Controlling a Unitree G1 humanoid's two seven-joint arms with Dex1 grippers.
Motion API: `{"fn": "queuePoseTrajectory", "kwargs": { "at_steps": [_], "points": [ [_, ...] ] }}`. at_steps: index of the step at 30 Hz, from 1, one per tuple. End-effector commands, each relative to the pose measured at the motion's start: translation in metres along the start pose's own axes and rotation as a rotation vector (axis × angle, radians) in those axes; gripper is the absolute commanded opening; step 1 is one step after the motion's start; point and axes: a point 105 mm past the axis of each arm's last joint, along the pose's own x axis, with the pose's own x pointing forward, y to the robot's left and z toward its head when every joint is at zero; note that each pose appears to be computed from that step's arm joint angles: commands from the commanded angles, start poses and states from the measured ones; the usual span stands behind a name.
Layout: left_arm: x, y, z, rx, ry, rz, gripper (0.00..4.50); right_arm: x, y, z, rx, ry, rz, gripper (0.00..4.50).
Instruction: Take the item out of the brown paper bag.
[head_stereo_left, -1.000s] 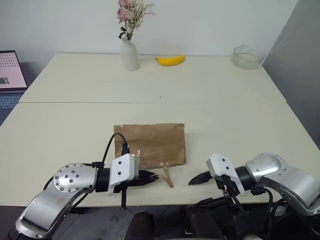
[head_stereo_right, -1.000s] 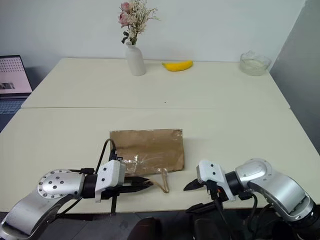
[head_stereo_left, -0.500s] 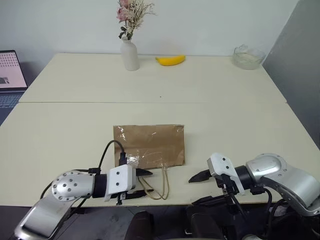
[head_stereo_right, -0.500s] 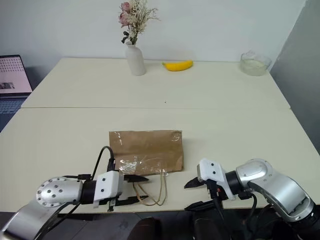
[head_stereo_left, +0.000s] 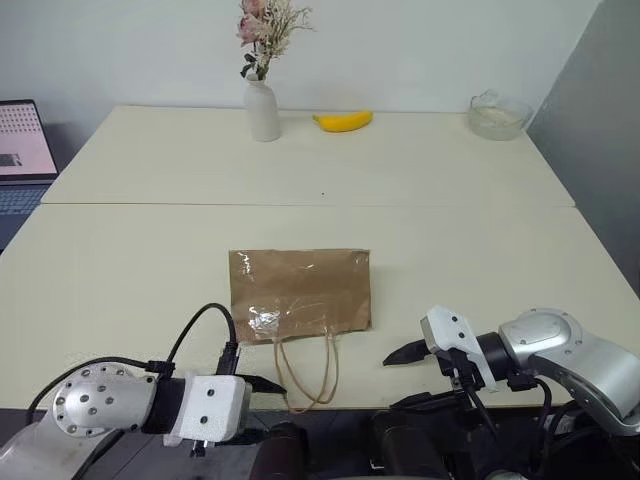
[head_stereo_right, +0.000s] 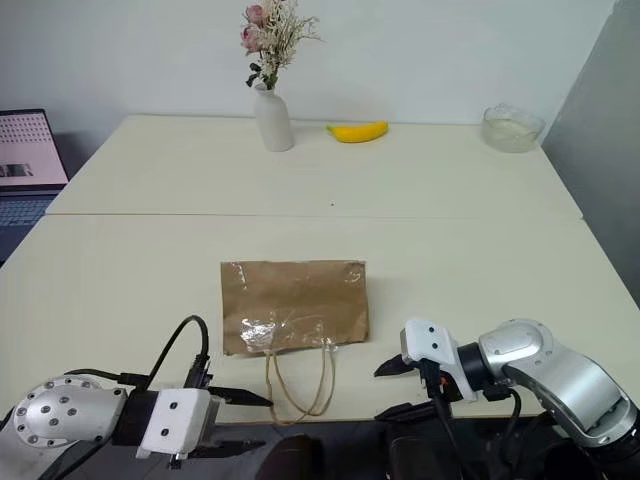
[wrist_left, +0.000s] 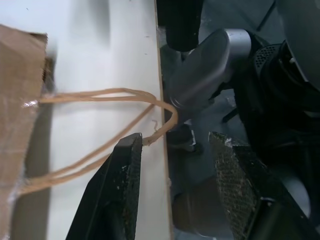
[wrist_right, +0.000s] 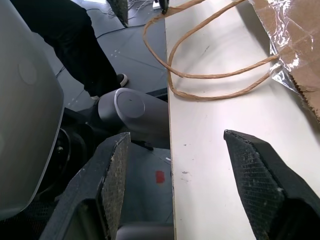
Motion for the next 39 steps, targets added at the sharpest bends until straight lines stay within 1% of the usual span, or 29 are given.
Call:
{"fn": "queuePoseTrajectory", "kwargs": {
  "at_steps": [1, 4, 9, 14, 15, 16, 21, 26, 33, 37, 39],
  "points": [
    [0.005, -0.002, -0.003, 0.072, 0.003, -0.023, 2.21, -0.003, 0.004, 0.009, -0.041, -0.012, 0.007, 3.14],
    [0.011, 0.0, -0.007, 0.12, 0.006, -0.028, 2.21, -0.003, 0.004, 0.009, -0.042, -0.012, 0.006, 3.14],
    [0.019, 0.006, -0.009, 0.159, -0.01, -0.027, 2.21, -0.003, 0.003, 0.01, -0.043, -0.01, 0.0, 3.14],
    [0.023, 0.004, -0.012, 0.18, -0.014, -0.043, 2.21, -0.003, 0.004, 0.01, -0.041, -0.009, 0.001, 3.14],
    [0.024, 0.004, -0.013, 0.182, -0.013, -0.048, 1.81, -0.003, 0.004, 0.011, -0.04, -0.008, 0.001, 3.14],
    [0.025, 0.003, -0.014, 0.185, -0.014, -0.051, 1.59, -0.003, 0.004, 0.011, -0.04, -0.008, 0.001, 3.14],
    [0.029, 0.005, -0.015, 0.194, -0.013, -0.046, 0.03, -0.003, 0.003, 0.012, -0.046, -0.009, 0.003, 3.14],
    [0.028, 0.009, -0.015, 0.173, -0.02, -0.02, 0.03, -0.003, 0.003, 0.013, -0.049, -0.01, 0.007, 3.14],
    [0.016, 0.051, 0.006, -0.022, -0.135, 0.194, 0.03, -0.001, 0.012, 0.013, -0.049, -0.014, 0.053, 3.14],
    [0.006, 0.071, 0.016, -0.114, -0.183, 0.267, 0.03, 0.003, 0.019, 0.014, -0.068, -0.021, 0.092, 3.14],
    [0.004, 0.076, 0.019, -0.139, -0.194, 0.279, 0.03, 0.009, 0.019, 0.019, -0.088, -0.044, 0.104, 3.14]
  ]
}}
